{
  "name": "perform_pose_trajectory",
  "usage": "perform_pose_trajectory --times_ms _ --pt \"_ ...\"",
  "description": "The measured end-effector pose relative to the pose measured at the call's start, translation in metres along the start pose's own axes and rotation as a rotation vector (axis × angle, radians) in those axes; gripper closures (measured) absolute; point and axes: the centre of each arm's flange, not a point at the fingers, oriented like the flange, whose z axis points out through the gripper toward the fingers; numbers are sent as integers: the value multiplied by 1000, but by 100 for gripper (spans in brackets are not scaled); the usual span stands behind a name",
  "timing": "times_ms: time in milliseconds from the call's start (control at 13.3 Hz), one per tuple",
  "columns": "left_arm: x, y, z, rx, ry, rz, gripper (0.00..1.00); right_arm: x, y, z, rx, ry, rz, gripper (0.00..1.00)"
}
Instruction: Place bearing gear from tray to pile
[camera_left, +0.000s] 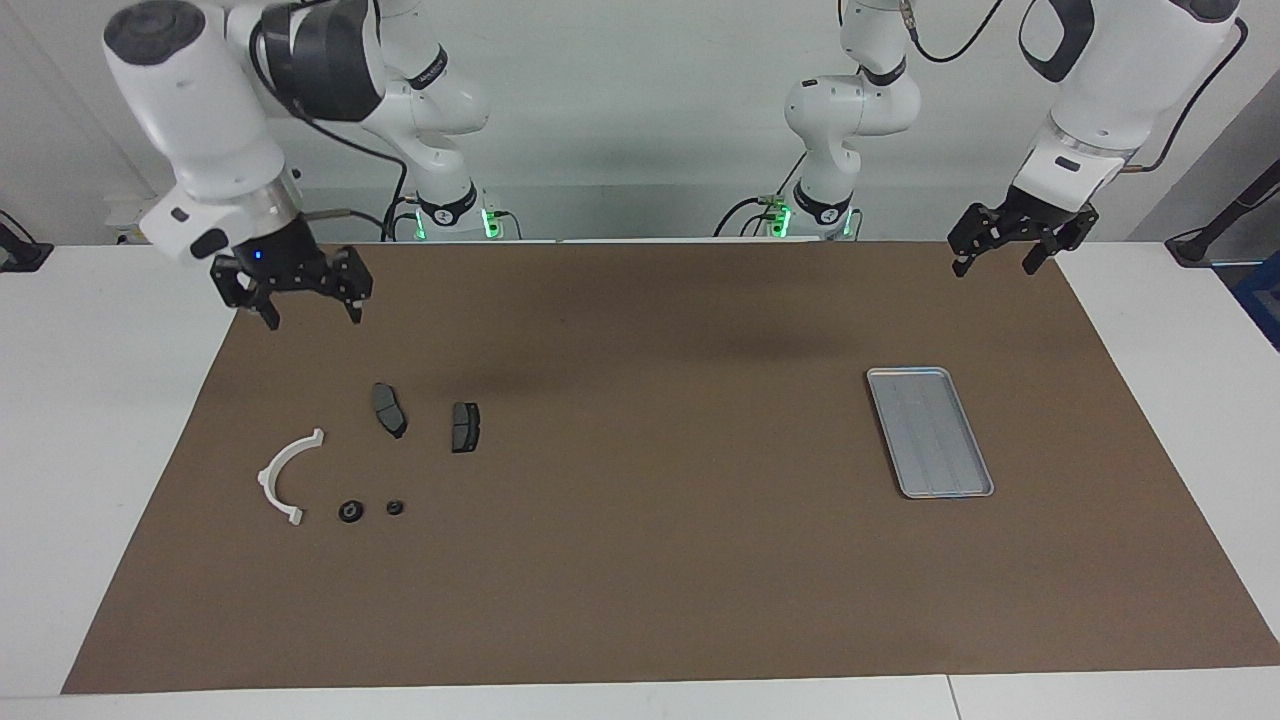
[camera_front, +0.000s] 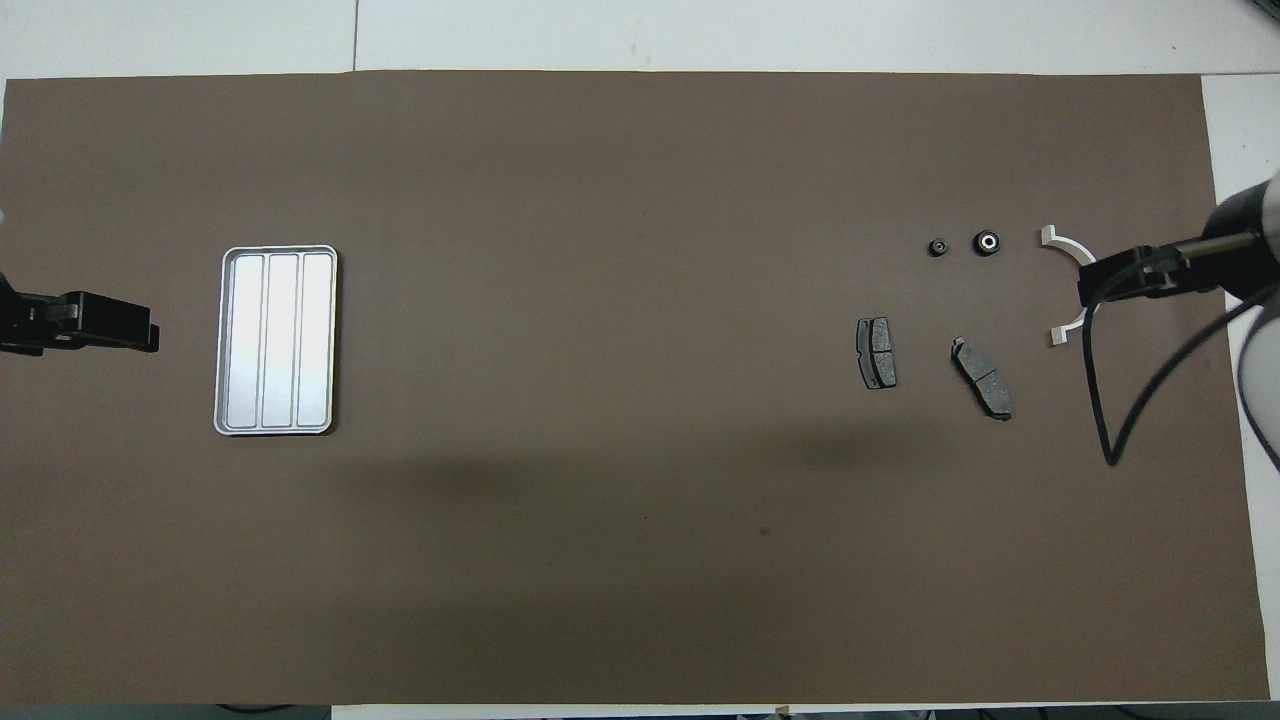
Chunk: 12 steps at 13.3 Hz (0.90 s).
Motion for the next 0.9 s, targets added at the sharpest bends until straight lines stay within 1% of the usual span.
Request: perform_pose_trajectory --times_ms 150,300,525,900 --pt "1 0 0 0 6 0 0 -32 -8 -25 7 -28 26 0" --pt "1 0 1 0 10 0 0 -47 -14 -34 8 -56 34 0" --pt "1 0 1 0 11 0 0 -50 -16 -31 8 -73 34 0" --pt "2 0 2 0 13 0 0 -49 -17 -29 8 -78 32 0"
